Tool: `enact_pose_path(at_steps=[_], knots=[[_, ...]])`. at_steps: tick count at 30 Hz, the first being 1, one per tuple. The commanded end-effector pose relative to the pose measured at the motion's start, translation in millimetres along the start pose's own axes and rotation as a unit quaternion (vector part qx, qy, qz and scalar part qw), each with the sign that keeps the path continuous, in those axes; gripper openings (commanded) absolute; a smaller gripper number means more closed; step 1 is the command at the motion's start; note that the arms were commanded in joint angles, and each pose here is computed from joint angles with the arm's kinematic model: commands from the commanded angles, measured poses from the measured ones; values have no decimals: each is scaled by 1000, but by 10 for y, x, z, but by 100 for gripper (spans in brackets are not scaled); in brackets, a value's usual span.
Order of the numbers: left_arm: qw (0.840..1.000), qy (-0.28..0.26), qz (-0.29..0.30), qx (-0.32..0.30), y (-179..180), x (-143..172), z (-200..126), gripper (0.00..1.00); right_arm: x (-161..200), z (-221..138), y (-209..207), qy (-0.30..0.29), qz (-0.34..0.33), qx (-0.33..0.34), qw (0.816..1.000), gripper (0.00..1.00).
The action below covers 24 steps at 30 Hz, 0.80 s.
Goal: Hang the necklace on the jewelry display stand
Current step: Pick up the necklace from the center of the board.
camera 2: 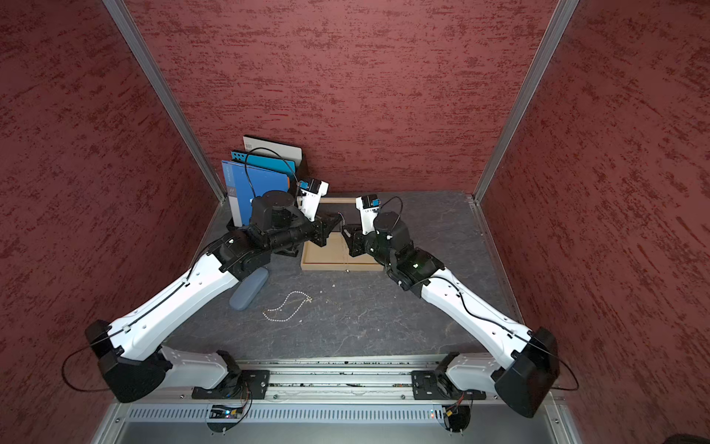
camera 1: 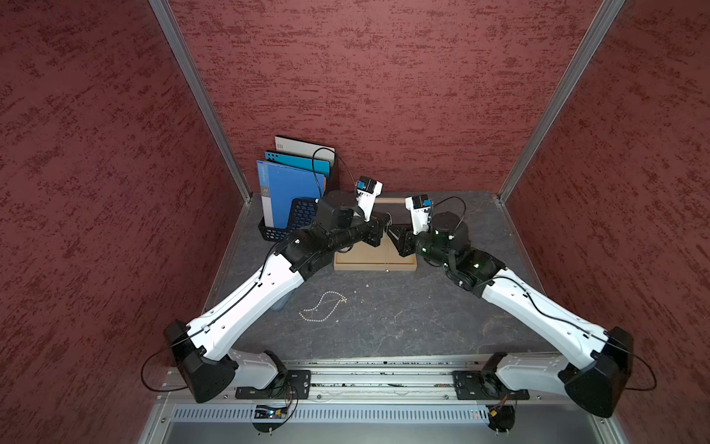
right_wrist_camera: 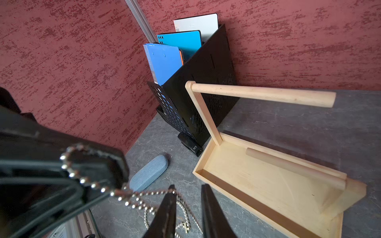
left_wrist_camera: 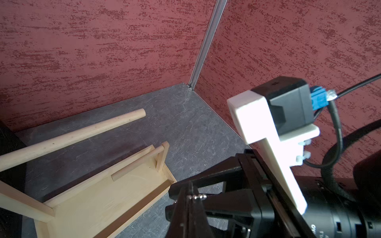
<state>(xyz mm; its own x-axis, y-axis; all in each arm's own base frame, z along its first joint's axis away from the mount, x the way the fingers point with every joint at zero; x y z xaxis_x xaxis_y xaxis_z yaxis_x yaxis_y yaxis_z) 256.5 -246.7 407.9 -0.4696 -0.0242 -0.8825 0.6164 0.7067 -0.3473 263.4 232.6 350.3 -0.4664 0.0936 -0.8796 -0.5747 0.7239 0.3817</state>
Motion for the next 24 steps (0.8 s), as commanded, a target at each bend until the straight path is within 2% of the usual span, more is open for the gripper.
enact_pose_path(at_steps=[1, 4, 9, 17, 24], knots=[[1000, -19, 0, 4, -41, -97, -131, 0, -126, -7, 94, -19, -8, -22, 1000, 26], [1000, -22, 1, 5, -48, -109, -155, 0, -109, 1, 77, -13, -10, -14, 1000, 22], [1000, -22, 1, 9, -55, -112, -186, 0, -143, -32, 58, -23, -12, 2, 1000, 0], [1000, -8, -1, 15, -38, -55, -241, 0, -301, -146, 35, -54, -24, 42, 997, 0], [999, 14, -15, 30, -6, -44, -258, 0, -540, -167, -13, -63, -52, 109, 991, 0]])
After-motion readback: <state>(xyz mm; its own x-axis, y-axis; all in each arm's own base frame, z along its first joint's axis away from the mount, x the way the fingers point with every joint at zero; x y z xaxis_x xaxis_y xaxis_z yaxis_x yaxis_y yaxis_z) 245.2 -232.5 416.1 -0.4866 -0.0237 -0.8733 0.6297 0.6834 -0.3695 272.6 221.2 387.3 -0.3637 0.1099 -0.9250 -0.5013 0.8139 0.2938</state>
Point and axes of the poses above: each gripper's point midway between its finger pads, its own z axis out along the fingers, its own y axis along the line the jaws close on, x = y × z, the point moved 8 cm from there along -z, back along the fingers, and after that the axes turned 3 degrees about -z, right-handed, at the moved point
